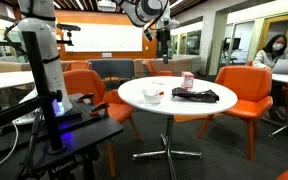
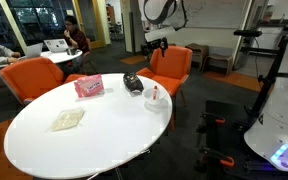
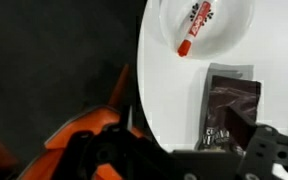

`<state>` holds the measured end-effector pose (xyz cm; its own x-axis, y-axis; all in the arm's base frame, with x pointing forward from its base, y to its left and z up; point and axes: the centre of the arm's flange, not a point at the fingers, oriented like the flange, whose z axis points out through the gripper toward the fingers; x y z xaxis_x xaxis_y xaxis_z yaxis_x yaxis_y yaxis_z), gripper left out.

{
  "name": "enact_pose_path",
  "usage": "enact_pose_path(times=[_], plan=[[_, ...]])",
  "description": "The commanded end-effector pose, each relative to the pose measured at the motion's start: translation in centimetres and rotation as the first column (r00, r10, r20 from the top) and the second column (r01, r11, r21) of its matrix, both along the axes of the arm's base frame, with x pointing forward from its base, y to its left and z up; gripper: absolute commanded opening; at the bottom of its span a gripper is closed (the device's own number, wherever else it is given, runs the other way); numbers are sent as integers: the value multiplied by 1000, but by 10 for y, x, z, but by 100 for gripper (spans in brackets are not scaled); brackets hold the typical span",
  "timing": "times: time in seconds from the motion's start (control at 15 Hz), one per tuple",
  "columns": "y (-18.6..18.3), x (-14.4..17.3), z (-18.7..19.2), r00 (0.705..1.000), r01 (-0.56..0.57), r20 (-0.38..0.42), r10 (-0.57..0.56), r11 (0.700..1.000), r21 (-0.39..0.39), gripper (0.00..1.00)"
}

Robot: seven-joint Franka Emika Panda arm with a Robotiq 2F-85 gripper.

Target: Remove the marker from the bowl and put it on the table

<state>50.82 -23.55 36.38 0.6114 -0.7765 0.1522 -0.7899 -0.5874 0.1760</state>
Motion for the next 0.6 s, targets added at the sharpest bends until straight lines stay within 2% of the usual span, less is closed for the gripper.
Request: enact_pose_path(times=[0.0,0.27,0.53], plan=[[11,-5,-19,997,72,14,-72,997,18,100],[31,-14,-44,989,145,18,-148,985,93,100],[49,-19,-75,984,141,91,-155,980,142,100]])
